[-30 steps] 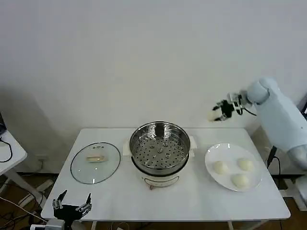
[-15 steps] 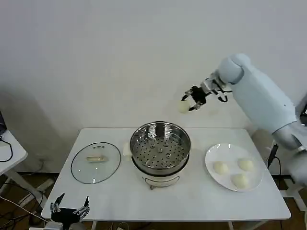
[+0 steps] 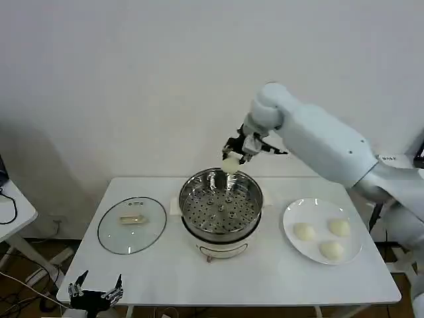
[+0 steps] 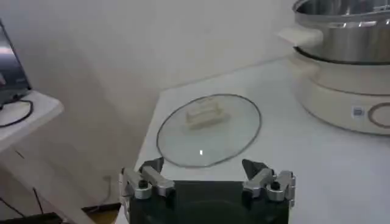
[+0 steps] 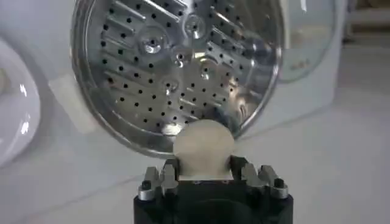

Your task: Take steamed baozi put them in steamer then cover it.

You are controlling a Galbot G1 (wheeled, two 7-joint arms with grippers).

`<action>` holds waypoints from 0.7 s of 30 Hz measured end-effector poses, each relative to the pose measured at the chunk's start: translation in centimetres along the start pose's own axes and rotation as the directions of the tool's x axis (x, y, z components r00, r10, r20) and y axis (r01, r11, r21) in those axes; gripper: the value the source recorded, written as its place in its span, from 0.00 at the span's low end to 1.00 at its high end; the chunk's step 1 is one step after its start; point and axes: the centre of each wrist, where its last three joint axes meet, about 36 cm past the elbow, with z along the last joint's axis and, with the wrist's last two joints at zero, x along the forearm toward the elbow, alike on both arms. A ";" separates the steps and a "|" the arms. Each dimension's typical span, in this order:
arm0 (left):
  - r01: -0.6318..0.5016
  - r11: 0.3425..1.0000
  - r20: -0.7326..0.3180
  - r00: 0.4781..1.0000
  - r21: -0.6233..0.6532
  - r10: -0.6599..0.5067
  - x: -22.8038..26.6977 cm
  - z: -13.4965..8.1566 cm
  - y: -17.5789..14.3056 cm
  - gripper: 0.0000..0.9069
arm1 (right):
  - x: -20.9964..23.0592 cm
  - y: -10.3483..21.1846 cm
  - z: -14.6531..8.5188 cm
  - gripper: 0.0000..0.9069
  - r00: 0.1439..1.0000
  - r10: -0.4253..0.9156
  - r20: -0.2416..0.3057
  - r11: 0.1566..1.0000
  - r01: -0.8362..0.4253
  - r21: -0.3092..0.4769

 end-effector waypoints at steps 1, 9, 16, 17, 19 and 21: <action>-0.002 1.000 -0.001 1.000 0.002 0.002 0.0 0.0 -0.1 1.00 | -0.4 -0.4 -0.3 0.61 1.000 -0.001 0.002 1.000 0.001 0.011; -0.002 1.000 -0.006 1.000 0.002 0.002 0.3 0.1 -0.1 1.00 | -3.6 -1.7 -1.3 0.61 1.000 -0.025 0.019 0.998 0.024 0.053; 0.006 1.000 -0.014 1.000 0.001 -0.006 0.0 0.3 0.2 1.00 | -6.4 -1.6 -1.8 0.61 0.998 -0.049 0.041 0.998 0.047 0.048; 0.005 1.000 -0.014 1.000 0.001 -0.005 0.0 0.4 0.2 1.00 | -6.7 -1.7 -1.9 0.61 0.998 -0.051 0.046 0.998 0.049 0.046; 0.002 1.000 -0.016 1.000 -0.002 -0.002 0.0 0.4 0.2 1.00 | -7.5 -1.7 -2.0 0.61 0.997 -0.053 0.054 0.998 0.051 0.039; 0.002 1.000 -0.018 1.000 -0.004 -0.002 0.0 0.4 0.3 1.00 | -8.3 -1.6 -2.0 0.61 0.996 -0.058 0.062 0.998 0.056 0.031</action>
